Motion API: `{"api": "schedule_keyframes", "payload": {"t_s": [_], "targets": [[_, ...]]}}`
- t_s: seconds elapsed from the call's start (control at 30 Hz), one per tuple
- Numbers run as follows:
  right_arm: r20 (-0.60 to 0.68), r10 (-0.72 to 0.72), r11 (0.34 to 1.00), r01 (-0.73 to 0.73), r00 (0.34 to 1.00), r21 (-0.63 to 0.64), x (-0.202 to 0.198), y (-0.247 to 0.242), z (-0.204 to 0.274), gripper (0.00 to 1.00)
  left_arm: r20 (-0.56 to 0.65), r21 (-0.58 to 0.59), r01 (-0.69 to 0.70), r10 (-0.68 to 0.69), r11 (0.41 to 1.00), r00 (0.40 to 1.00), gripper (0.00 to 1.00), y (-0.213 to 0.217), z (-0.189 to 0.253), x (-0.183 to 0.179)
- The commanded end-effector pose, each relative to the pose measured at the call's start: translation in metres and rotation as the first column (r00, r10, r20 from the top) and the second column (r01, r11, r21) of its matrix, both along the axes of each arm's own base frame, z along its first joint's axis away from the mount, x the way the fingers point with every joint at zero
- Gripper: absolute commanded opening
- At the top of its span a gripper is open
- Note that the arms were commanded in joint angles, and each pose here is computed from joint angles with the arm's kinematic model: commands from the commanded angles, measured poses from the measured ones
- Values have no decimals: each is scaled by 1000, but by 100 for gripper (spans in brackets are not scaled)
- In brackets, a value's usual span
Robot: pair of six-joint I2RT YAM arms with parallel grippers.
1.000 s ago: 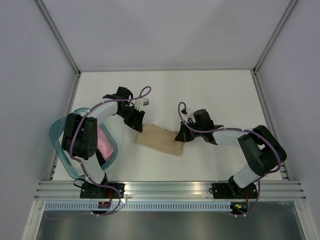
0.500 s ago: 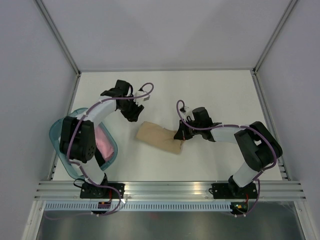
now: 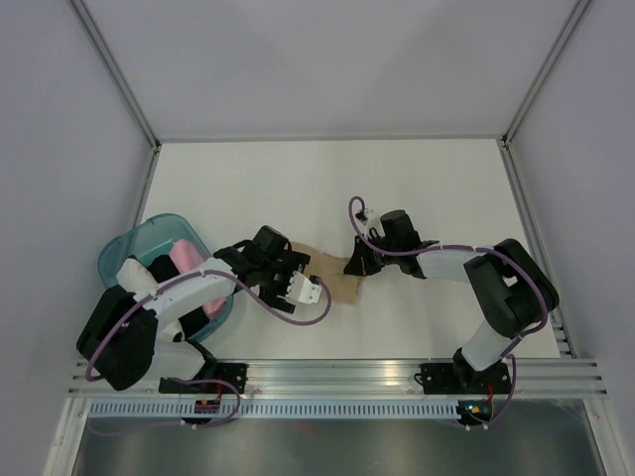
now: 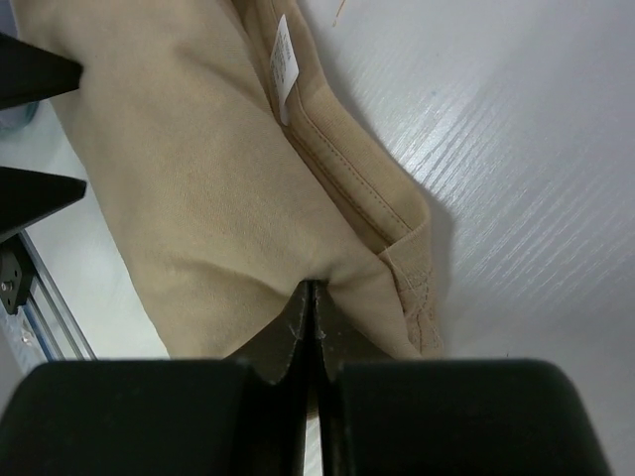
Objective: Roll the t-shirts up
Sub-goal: Roll the tshirt
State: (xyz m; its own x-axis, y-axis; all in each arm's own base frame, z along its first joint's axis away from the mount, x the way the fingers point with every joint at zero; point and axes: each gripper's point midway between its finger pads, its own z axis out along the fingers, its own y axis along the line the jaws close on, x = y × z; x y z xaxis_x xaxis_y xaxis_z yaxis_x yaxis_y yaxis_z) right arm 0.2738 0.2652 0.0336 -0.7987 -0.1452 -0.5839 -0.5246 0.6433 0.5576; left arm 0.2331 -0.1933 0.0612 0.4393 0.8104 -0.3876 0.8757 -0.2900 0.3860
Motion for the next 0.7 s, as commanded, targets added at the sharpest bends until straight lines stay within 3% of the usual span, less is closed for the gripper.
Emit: {"api": "schedule_keyframes", "payload": {"t_s": [0.0,0.1,0.27,0.33,0.37,0.4,0.43,0.5,0.53,0.57,0.6,0.67], "targets": [[35,22,1000,-22,999,1,8,3,5,7,140,17,43,-45,999,989,100,-16,3,34],[47,42,999,-42,998,-2,7,3,6,7,166,20,-12,9,1000,986,100,-18,-3,49],[76,98,995,-99,992,17,9,6,9,10,133,73,1,-10,997,991,100,-11,-28,44],[88,104,994,-107,991,35,13,5,14,11,129,89,7,-19,996,992,93,-9,-34,44],[94,110,993,-114,990,37,14,5,16,12,123,94,11,-23,996,992,88,-10,-37,45],[107,121,992,-125,987,31,17,4,19,13,111,100,15,-26,995,993,71,-11,-41,45],[118,128,991,-132,985,23,18,3,22,15,103,99,24,-35,995,994,61,-13,-43,45],[155,142,990,-144,978,-1,22,1,34,19,89,95,26,-34,995,995,48,-17,-46,47],[174,149,989,-150,973,-5,23,1,41,22,91,76,10,-17,997,996,33,-22,-41,52],[202,149,989,-149,968,-15,25,-1,48,30,84,74,-2,-4,997,996,28,-23,-39,53],[265,150,988,-153,953,-10,25,-3,68,33,84,60,-11,6,998,996,16,-29,-33,60],[424,169,985,-170,890,-37,22,-10,95,38,9,26,-35,35,999,999,3,-35,-24,56]]}}
